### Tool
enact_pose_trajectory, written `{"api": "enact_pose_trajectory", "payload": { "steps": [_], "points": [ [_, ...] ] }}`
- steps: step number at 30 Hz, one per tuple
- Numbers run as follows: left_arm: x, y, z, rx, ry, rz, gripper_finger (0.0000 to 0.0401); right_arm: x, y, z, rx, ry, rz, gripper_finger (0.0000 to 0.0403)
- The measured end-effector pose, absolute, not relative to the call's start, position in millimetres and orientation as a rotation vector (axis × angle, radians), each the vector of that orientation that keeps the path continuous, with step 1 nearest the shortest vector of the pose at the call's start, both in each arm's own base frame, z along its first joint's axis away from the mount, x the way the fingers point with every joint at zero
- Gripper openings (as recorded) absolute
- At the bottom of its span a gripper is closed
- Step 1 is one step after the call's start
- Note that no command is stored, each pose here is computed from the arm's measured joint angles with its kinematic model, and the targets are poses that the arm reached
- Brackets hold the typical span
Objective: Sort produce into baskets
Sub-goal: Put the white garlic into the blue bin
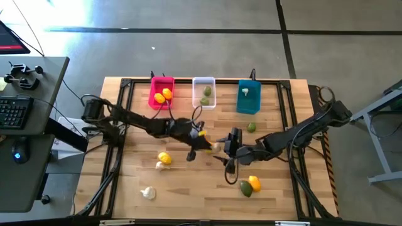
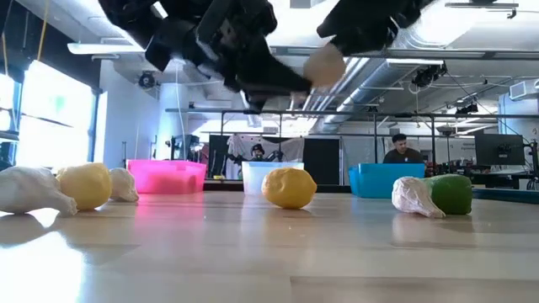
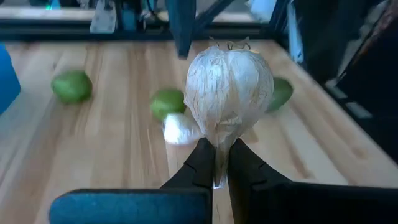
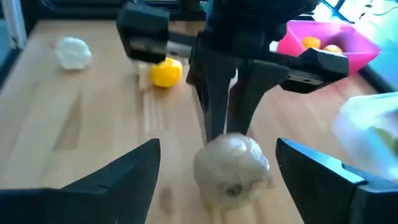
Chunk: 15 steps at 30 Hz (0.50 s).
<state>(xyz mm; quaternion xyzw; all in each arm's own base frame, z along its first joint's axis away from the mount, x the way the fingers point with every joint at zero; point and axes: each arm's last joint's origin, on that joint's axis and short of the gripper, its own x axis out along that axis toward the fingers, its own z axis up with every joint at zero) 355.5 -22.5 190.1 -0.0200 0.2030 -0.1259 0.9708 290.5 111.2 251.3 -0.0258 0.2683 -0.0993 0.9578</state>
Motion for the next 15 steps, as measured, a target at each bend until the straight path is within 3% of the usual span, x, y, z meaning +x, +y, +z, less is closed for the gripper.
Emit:
{"api": "enact_pose_trajectory", "payload": {
  "steps": [5,15],
  "points": [
    [351,-6,204,-0.042,0.378,-0.262,0.0,298,98,268,-0.141,0.588,-0.181,0.031],
    [348,9,212,-0.03,0.35,-0.29,0.0,310,68,275,-0.12,0.615,-0.13,0.0306]
  ]
}}
